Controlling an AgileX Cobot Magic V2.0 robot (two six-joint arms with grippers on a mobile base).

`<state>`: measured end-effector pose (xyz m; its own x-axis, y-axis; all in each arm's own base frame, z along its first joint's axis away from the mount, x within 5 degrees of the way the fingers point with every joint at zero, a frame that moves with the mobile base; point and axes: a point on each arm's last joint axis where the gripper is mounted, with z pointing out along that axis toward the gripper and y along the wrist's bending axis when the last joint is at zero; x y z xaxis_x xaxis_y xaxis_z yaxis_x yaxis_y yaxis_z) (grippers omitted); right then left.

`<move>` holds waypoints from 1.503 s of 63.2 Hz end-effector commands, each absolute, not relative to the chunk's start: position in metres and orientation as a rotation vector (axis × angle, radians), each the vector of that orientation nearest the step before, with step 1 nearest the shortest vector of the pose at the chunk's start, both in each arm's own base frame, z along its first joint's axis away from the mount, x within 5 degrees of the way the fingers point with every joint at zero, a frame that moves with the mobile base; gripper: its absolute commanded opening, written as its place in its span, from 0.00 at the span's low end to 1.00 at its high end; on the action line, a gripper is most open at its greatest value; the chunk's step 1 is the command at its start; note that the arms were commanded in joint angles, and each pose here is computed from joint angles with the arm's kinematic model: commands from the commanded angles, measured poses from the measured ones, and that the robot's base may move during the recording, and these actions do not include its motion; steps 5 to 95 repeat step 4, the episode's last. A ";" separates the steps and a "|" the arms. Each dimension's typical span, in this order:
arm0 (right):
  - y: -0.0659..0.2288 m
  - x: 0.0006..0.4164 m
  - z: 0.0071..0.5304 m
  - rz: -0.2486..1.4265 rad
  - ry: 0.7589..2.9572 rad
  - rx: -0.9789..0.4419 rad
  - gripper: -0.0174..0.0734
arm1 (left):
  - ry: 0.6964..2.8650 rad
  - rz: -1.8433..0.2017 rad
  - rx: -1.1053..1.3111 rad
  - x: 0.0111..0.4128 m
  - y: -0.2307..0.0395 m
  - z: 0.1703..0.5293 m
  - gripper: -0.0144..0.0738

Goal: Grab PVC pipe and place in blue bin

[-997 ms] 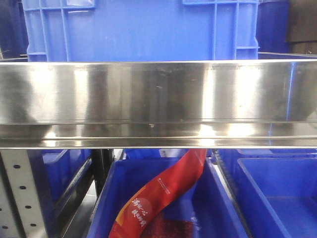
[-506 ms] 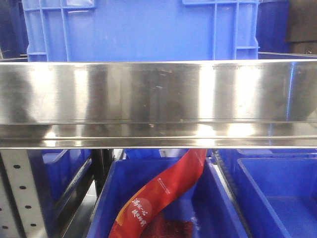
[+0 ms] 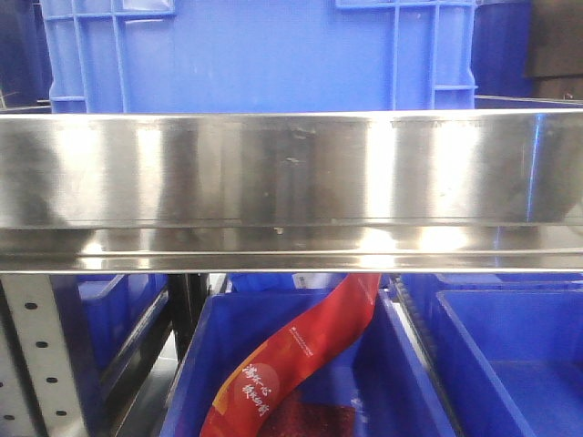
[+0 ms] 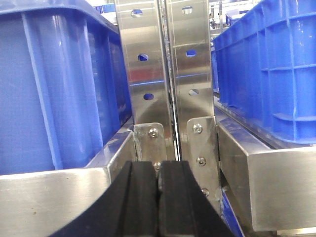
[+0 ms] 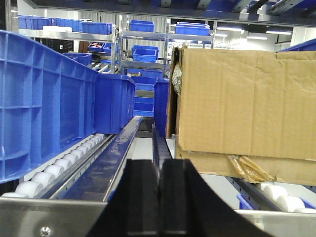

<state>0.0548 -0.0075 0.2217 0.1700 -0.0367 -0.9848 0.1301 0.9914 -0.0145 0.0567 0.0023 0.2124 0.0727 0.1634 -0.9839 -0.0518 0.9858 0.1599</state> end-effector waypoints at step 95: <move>-0.008 0.054 0.223 -0.134 1.370 0.079 0.01 | 1.466 0.149 0.084 0.056 0.002 0.215 0.04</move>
